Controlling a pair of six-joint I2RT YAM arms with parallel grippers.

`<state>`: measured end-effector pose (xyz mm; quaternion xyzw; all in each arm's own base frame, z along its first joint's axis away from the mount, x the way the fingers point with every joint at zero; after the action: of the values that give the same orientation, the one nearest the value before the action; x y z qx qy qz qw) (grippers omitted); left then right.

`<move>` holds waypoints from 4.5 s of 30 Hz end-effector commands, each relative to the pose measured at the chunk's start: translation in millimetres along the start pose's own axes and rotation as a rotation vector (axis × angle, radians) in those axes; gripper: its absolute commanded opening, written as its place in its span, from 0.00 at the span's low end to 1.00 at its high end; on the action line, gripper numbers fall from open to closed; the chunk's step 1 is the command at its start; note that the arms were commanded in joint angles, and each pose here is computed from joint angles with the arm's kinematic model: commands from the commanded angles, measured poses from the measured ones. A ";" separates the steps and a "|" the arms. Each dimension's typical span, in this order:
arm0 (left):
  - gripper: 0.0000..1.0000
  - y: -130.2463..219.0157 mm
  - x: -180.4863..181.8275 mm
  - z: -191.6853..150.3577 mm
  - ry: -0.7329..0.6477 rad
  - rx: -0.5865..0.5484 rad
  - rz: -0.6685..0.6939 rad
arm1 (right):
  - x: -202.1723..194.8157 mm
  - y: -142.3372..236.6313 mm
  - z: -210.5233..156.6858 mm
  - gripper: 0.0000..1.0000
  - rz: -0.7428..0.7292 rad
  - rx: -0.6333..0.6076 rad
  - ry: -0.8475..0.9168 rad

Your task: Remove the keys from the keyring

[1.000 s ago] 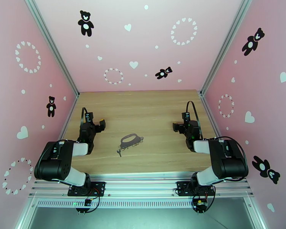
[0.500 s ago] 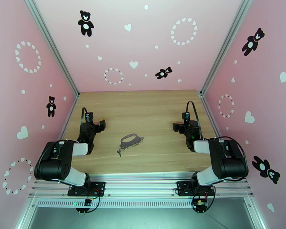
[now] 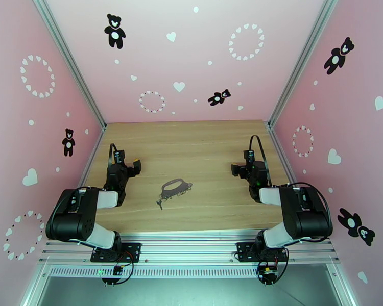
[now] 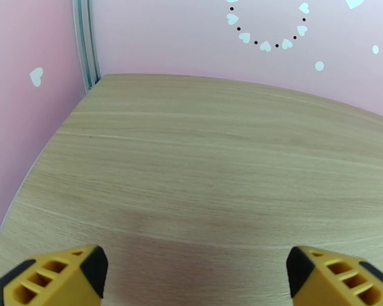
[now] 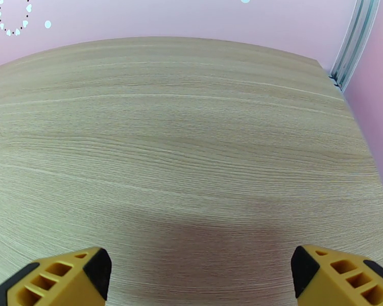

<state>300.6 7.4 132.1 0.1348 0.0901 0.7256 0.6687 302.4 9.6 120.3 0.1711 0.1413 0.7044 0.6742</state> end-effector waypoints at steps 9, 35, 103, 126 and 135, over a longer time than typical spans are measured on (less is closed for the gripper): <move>0.99 19.4 4.1 35.8 0.012 -0.009 -0.008 | 2.9 8.7 25.7 0.99 -0.048 -0.012 0.002; 0.98 61.7 -16.2 116.5 0.593 0.181 -0.159 | 19.4 68.2 75.0 0.99 0.059 0.253 -0.533; 0.29 60.0 -304.5 -9.4 0.473 0.910 -0.042 | 99.9 63.2 4.8 0.99 0.393 0.759 -0.417; 0.03 68.9 -292.3 8.4 0.439 0.860 -0.036 | 106.0 69.3 12.9 0.99 0.462 0.746 -0.393; 0.00 95.9 -260.7 44.2 0.376 0.764 -0.080 | 121.8 90.2 37.0 0.99 0.529 0.642 -0.281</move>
<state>252.4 -276.6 163.0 0.2303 0.5128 0.6169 0.5508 234.6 121.3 177.8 0.5315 0.2170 0.7158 0.3975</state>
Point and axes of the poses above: each hand's point on the last joint's axis, 136 mm out from that joint toward the fingers, its own y axis back along the fingers, its own x axis along the line the jaws close on, z = x × y, the point moved 10 cm from there along y, back along the fingers, and after that the axes turned 8 degrees about -y, right-handed, at the moved point
